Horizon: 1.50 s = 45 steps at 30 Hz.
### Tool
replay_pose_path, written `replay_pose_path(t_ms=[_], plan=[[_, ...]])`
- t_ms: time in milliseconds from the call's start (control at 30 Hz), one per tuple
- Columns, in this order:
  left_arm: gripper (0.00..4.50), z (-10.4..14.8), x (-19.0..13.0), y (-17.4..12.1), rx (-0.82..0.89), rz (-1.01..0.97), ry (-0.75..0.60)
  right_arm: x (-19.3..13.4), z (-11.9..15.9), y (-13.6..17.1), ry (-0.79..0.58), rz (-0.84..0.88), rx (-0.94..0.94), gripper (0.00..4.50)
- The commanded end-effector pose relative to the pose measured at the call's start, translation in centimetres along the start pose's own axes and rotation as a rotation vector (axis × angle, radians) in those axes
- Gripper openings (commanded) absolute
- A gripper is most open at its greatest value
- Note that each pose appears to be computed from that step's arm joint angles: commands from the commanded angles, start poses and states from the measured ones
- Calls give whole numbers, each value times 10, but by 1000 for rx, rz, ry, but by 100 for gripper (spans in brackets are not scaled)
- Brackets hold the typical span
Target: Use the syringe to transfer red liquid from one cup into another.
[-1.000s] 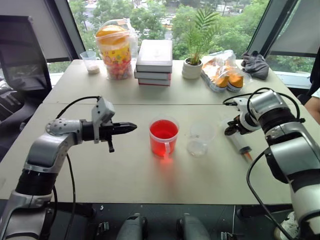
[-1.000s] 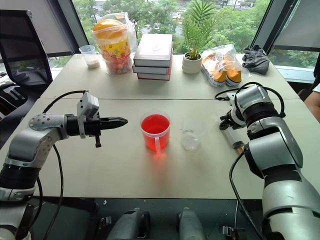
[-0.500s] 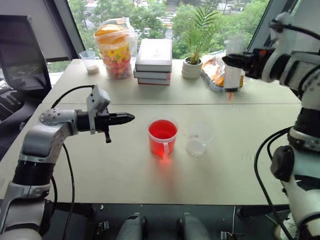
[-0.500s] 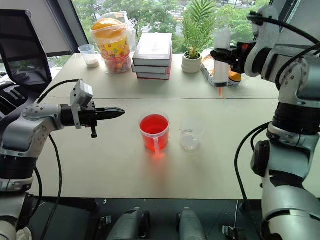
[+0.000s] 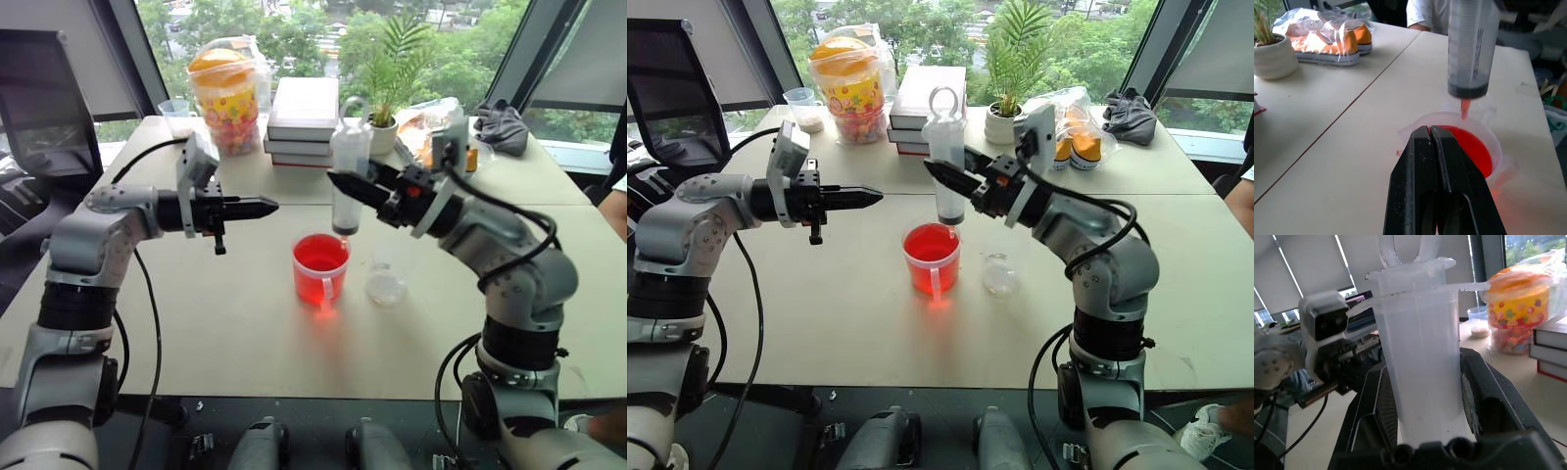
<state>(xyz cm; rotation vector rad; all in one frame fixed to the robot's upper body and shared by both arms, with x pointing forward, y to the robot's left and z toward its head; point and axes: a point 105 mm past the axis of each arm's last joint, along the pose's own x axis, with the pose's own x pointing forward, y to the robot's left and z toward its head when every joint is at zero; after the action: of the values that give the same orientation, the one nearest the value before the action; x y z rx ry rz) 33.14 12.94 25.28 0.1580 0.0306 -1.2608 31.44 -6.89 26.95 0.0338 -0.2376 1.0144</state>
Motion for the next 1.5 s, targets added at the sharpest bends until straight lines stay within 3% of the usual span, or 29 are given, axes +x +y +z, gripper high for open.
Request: replay_pose_path(t_ms=[33,233,467,900,1000,1233,1500], plan=[[137,26,-8,-1,40,-8,-28,4,13,8,-85,29,-55,140],[444,47,-3,-3,82,-42,-54,13,-3,11,-88,31,-50,140],[448,65,18,-9,94,-101,-120,17,-28,12,-69,20,-35,140],[448,63,42,-10,73,-134,-136,16,-47,14,-40,9,-66,140],[364,62,46,-10,68,-135,-135,16,-47,14,-38,10,-71,140],[4,59,48,-12,62,-140,-134,16,-48,15,-29,12,-78,140],[4,78,47,-9,105,-128,-170,15,-52,15,-14,19,-59,140]])
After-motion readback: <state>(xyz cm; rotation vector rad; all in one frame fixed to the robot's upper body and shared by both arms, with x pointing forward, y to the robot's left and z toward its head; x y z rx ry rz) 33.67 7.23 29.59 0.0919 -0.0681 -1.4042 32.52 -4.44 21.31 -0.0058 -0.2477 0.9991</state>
